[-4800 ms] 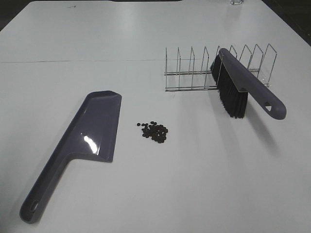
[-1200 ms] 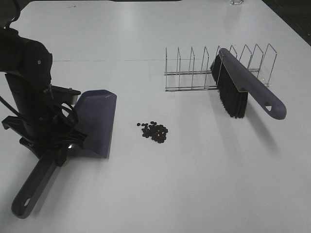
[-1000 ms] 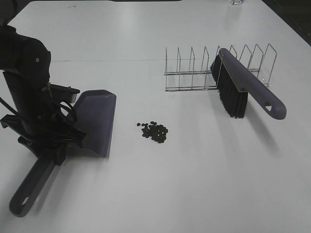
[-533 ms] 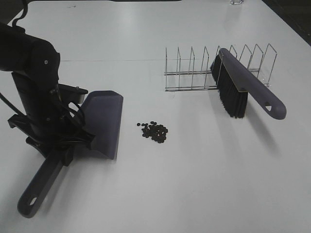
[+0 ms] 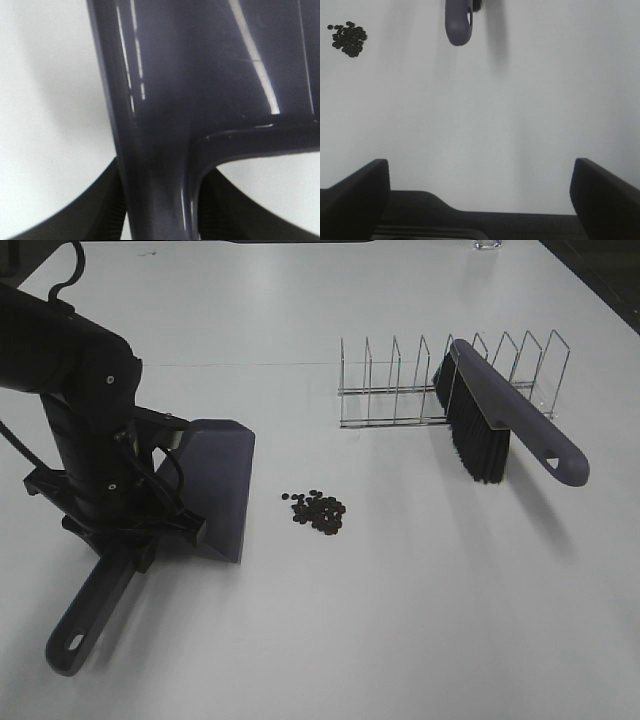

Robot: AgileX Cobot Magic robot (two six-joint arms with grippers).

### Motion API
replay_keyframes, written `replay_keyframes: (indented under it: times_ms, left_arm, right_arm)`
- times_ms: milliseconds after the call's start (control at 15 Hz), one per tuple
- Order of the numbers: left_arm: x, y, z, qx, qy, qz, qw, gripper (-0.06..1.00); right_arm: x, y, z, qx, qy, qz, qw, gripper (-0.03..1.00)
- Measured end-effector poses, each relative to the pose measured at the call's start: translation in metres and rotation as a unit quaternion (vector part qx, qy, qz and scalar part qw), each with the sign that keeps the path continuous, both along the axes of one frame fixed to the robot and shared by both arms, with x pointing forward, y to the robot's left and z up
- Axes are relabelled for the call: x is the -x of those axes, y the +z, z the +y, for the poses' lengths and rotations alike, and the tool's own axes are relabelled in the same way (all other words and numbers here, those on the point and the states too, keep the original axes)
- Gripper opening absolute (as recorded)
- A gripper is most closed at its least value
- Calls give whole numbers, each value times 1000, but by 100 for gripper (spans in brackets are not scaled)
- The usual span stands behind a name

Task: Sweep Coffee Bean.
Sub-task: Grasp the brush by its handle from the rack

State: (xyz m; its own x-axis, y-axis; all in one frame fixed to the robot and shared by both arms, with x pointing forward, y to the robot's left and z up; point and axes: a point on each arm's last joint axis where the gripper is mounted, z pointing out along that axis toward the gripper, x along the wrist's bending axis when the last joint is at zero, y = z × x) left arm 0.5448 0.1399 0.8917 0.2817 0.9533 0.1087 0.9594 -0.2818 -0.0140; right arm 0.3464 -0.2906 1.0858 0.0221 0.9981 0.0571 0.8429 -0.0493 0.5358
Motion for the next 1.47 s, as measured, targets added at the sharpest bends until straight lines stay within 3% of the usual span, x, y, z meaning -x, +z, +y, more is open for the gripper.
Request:
replay_keyframes:
  times_ms: [333,600,1000,1067,1467]
  left_arm:
    - [-2,0,-1,7,0,-9,1000,36]
    - [-2,0,-1,7,0,-10,1000,36]
    - [-2,0,-1,6,2,-9,1000,36]
    - [-1,0,-1,4,2,-6,1000,36]
    - [0,0,0,2,6,-1,1000,36]
  right_arm:
    - [-94,21,7,5,0,59,998,87]
    - [-194,8,16,10,10,110,994,87]
    - [-305,-62,25,35,59,196,978,87]
    - [-325,-85,27,35,77,214,973,87]
    - [-373,-140,32,37,86,222,971,87]
